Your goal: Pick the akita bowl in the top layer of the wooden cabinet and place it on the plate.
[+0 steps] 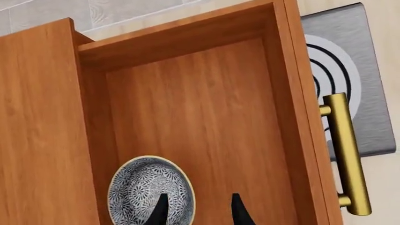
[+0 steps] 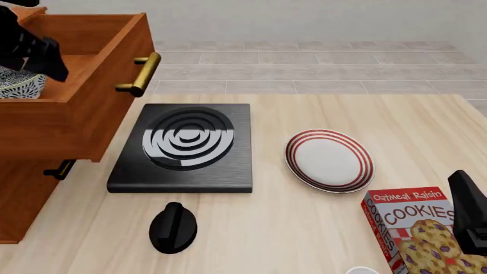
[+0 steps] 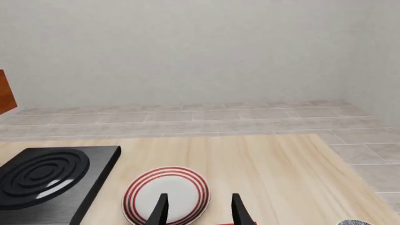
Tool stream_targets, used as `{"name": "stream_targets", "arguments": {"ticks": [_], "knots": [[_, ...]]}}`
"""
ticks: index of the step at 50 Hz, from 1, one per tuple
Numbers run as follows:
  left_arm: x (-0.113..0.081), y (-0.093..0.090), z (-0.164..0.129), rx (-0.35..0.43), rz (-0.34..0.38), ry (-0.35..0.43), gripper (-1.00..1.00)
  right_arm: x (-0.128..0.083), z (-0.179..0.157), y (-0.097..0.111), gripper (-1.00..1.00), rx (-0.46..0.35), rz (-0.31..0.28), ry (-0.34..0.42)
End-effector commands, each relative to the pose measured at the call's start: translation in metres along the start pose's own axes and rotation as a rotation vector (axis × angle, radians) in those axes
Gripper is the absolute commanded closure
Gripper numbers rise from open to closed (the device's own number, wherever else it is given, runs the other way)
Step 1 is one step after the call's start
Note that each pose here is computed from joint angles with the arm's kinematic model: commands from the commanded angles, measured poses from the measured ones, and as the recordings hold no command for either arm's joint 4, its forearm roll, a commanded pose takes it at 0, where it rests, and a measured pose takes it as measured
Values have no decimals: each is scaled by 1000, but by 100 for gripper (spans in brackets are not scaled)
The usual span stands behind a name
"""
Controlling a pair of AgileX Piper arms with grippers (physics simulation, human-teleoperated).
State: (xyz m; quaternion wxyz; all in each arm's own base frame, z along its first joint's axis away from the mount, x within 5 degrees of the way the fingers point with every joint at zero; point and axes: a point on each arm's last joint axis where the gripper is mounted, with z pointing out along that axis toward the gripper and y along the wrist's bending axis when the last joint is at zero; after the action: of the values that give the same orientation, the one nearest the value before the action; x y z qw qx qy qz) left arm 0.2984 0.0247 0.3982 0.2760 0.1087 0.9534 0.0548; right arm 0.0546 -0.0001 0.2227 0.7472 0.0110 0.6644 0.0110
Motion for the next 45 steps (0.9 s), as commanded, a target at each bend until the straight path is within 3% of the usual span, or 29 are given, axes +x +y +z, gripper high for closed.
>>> {"name": "stream_targets", "arguments": {"ticks": [1, 45], "knots": [[7, 0, 9, -1, -18, 11, -100, 0, 0, 0, -100, 0, -1, 1], [19, -3, 23, -4, -50, 5, -100, 0, 0, 0, -100, 0, 0, 0]]}}
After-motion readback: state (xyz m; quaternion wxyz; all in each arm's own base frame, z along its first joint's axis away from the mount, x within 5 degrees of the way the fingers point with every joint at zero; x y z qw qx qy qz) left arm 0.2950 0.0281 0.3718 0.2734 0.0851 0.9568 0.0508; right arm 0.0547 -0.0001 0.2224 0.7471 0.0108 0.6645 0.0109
